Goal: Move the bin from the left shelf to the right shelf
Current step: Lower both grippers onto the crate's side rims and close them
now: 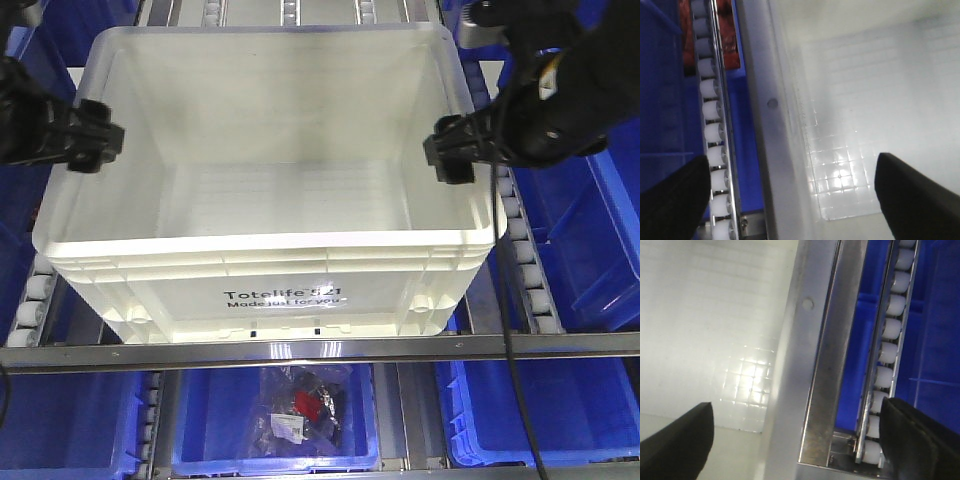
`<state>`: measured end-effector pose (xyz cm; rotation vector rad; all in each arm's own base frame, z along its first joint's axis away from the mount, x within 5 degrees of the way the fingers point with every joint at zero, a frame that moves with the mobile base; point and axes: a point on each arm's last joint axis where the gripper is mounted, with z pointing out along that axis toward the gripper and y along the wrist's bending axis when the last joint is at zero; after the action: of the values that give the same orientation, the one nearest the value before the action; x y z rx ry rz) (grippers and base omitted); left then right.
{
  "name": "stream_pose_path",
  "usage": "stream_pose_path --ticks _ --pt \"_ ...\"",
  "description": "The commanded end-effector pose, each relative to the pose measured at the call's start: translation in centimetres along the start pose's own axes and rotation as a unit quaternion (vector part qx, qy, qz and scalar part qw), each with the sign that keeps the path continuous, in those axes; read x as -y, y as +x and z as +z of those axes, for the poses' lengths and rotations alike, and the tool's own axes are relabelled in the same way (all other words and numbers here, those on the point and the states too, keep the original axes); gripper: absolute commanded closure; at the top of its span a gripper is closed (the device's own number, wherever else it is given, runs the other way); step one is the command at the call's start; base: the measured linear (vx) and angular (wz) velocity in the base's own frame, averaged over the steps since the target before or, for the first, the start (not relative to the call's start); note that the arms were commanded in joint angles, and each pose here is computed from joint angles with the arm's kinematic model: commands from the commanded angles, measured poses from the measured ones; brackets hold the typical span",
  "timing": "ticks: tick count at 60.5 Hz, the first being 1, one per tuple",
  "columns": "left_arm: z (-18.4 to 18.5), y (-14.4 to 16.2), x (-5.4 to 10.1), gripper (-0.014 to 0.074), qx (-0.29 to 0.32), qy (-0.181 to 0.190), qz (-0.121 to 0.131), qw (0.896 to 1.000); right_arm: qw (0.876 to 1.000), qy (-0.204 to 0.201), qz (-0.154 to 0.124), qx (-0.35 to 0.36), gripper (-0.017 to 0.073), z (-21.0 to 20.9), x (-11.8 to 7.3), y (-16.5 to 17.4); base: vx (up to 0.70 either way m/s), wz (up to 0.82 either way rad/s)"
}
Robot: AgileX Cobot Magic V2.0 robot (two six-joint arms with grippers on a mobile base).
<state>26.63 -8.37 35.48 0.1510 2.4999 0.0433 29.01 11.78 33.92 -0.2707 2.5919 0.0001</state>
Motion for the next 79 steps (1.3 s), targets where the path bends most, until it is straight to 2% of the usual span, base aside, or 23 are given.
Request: stream_pose_path --ticks 1,8,15,38,55,71,79 --pt "0.0 -1.7 -0.1 -0.0008 0.019 -0.006 -0.027 0.999 0.999 0.001 0.018 0.028 -0.0071 -0.5 -0.1 -1.8 0.0 0.0" --pt "1.8 -2.3 -0.5 0.0011 -0.003 -0.015 -0.041 0.999 1.0 0.008 0.022 0.006 -0.0052 1.1 -0.6 -2.8 0.0 0.0" --pt "2.6 -2.5 -0.4 0.002 -0.008 -0.017 -0.041 0.999 1.0 0.011 0.025 -0.006 -0.0023 2.0 -0.8 -3.7 0.0 0.0" --pt "2.8 -2.5 0.0 0.002 -0.017 0.002 -0.054 0.998 0.999 0.022 0.036 -0.034 0.0057 2.3 -0.9 -4.2 0.0 0.0" --pt "2.8 -2.4 0.1 0.0023 -0.023 0.008 -0.058 0.998 0.997 0.025 0.061 -0.043 0.0118 2.3 -0.9 -4.0 0.0 0.0" --pt "2.9 -2.2 0.1 0.0126 -0.034 0.002 -0.057 0.998 0.996 0.028 0.066 -0.048 0.0232 2.3 -0.8 -3.9 0.0 0.0" --pt "3.2 -2.2 -0.4 0.0205 -0.037 -0.001 -0.071 0.997 0.996 0.028 0.066 -0.049 0.029 2.3 -0.8 -3.9 0.0 0.0"
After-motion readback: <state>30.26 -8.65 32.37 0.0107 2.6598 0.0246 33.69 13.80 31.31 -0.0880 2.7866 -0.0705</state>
